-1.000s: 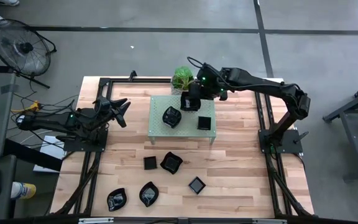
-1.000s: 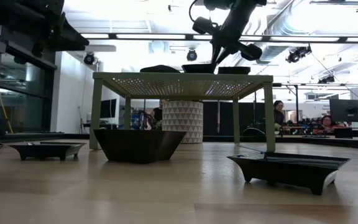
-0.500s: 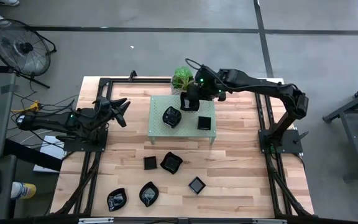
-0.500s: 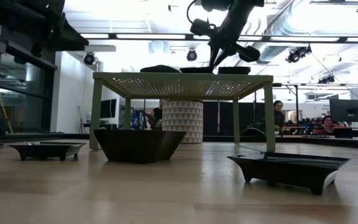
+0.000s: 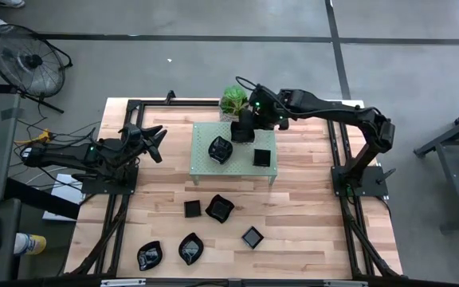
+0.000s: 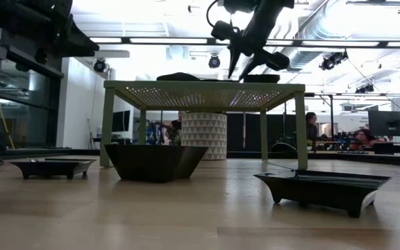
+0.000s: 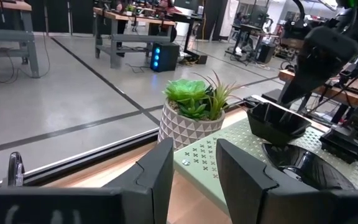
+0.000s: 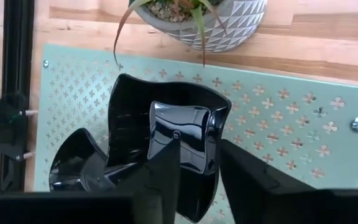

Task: Pick & Place Mini shaped plates
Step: Stack the black square plate on the other black square plate on the shelf

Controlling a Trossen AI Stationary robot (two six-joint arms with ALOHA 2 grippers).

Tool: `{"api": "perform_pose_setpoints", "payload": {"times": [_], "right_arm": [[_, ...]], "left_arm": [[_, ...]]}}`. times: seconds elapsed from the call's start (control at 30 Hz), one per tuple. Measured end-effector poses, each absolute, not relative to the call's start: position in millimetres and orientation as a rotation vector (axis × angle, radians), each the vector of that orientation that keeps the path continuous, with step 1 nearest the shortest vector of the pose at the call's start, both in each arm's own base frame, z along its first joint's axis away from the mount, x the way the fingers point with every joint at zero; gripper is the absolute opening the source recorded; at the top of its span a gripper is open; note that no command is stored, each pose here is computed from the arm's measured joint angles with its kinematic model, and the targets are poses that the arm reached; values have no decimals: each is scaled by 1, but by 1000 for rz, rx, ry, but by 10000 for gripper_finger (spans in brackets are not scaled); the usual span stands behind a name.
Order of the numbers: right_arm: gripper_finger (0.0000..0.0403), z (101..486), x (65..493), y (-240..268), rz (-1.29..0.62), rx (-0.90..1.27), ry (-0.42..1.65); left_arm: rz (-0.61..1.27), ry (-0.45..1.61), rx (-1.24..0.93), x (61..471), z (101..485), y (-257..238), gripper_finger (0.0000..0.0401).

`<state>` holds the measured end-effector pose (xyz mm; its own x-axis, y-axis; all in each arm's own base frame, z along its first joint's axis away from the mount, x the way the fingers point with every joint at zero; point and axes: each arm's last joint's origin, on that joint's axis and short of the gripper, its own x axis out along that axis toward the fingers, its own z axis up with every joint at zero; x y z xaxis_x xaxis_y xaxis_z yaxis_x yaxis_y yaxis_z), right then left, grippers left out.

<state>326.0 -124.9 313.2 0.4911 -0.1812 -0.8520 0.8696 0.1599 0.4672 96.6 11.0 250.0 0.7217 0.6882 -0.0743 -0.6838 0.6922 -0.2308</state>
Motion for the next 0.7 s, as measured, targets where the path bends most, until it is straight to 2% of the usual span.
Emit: {"api": "perform_pose_setpoints", "payload": {"times": [0.27,0.4,0.7], "right_arm": [[141,340,308,-119,-796,1047,689],[141,362,286,-112,-776,937,663],[134,387,239,-74,-756,629,793]], "left_arm": [[768,-20,-251,97,250,11,120],[757,-25,-267,97,250,11,120],[603,-42,-449,100,249,7,120]]}}
